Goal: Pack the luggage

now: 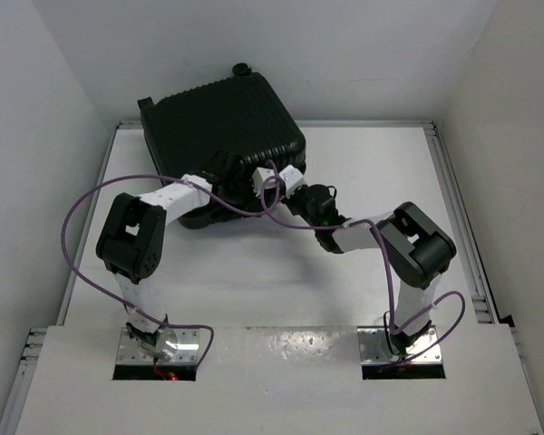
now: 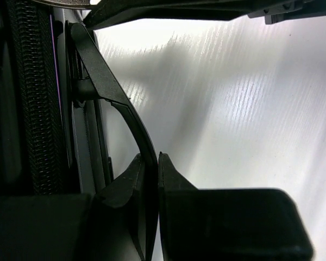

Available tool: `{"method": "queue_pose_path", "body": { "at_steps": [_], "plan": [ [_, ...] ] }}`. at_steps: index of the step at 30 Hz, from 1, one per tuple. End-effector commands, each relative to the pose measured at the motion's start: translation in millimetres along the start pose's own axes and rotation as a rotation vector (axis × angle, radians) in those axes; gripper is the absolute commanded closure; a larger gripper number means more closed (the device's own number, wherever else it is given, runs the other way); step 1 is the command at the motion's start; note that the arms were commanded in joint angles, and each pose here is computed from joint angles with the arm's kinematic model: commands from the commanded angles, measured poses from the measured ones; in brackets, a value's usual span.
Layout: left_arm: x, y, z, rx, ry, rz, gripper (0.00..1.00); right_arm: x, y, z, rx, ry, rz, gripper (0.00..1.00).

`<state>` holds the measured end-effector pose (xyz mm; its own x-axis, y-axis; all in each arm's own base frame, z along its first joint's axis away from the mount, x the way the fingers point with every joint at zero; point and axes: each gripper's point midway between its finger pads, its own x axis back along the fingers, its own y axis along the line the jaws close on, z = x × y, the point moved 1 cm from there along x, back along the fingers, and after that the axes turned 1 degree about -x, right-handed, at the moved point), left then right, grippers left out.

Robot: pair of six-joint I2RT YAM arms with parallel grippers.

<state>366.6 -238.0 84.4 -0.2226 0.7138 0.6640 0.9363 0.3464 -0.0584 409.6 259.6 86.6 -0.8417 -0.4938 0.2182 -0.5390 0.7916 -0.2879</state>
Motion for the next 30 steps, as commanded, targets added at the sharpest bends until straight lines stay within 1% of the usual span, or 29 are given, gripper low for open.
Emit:
{"method": "queue_pose_path", "body": {
  "at_steps": [1,2,5,8,10,15,17,19,20,21,23,25,26,29,30],
  "plan": [
    [26,-9,-37,0.257,-0.215,0.143,0.93,2,-3,-7,0.037,-0.017,-0.011,0.98],
    [26,-9,-37,0.257,-0.215,0.143,0.93,3,-1,-13,0.033,-0.034,-0.023,1.00],
    [24,-7,-38,0.257,-0.215,0.143,0.93,6,-4,-9,-0.002,-0.034,-0.048,1.00],
    [24,-7,-38,0.257,-0.215,0.143,0.93,8,-5,-9,-0.054,-0.044,-0.072,1.00],
    [24,-7,-38,0.257,-0.215,0.143,0.93,9,-8,-9,-0.117,-0.046,-0.082,1.00],
    [25,-8,-39,0.256,-0.219,0.151,0.93,11,-20,-10,-0.366,-0.037,-0.089,1.00],
    [23,-10,-35,0.262,-0.213,0.155,0.93,14,-16,-12,-0.461,-0.019,-0.122,1.00],
    [23,-10,-35,0.262,-0.213,0.155,0.93,15,-22,-12,-0.542,-0.005,-0.108,1.00],
    [23,-10,-35,0.262,-0.213,0.155,0.93,16,-17,-11,-0.590,0.015,-0.126,1.00],
    [27,-9,-34,0.267,-0.216,0.147,0.93,16,-24,-11,-0.633,0.021,-0.110,1.00],
    [27,-9,-34,0.267,-0.216,0.147,0.93,17,-24,-12,-0.685,0.034,-0.109,1.00],
    [30,-9,-29,0.277,-0.213,0.142,0.93,18,-31,-11,-0.793,0.058,-0.093,1.00],
    [33,-9,-32,0.269,-0.221,0.138,0.93,19,-33,-5,-0.827,0.085,-0.080,1.00],
    [33,-13,-21,0.292,-0.207,0.140,0.93,21,-48,0,-0.949,0.105,-0.036,1.00],
    [36,-13,-24,0.285,-0.213,0.136,0.93,21,-51,3,-0.983,0.115,-0.026,1.00]
  ]
}}
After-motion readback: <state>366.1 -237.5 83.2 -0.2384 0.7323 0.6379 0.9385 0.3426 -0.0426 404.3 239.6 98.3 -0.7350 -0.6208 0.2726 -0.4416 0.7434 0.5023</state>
